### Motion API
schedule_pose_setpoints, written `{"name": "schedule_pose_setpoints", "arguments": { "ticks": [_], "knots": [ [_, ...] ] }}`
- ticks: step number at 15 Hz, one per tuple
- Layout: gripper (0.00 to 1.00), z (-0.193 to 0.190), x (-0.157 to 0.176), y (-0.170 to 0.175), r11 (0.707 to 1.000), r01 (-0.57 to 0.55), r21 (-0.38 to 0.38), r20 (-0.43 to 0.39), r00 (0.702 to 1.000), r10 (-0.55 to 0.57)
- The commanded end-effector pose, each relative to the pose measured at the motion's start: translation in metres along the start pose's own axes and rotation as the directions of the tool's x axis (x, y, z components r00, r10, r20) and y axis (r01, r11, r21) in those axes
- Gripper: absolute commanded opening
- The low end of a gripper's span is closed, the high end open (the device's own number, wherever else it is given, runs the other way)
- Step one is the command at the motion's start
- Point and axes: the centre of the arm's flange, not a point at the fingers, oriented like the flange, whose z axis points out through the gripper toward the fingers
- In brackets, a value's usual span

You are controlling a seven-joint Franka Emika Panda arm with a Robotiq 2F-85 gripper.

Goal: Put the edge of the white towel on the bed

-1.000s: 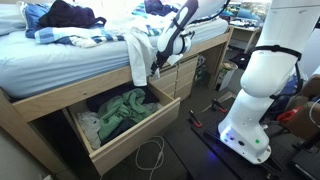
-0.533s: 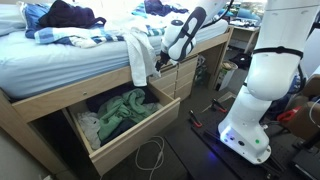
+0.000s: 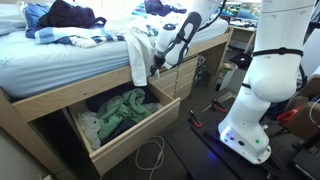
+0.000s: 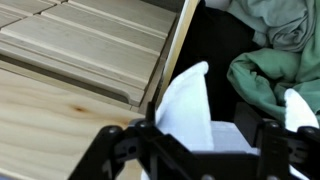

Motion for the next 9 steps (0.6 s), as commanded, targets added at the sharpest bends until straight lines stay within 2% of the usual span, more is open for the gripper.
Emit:
{"name": "schedule_pose_setpoints", "arguments": {
  "ticks": [1, 7, 9],
  "knots": [
    [0.51, 0.002, 0.005, -0.005, 1.000, -0.004, -0.010, 0.012, 1.000, 0.004],
    [0.05, -0.014, 0.009, 0.000, 0.999, 0.000, -0.045, 0.016, 1.000, 0.001],
    [0.01, -0.026, 0.011, 0.000, 0.998, 0.016, -0.055, 0.018, 1.000, -0.015]
  ]
}}
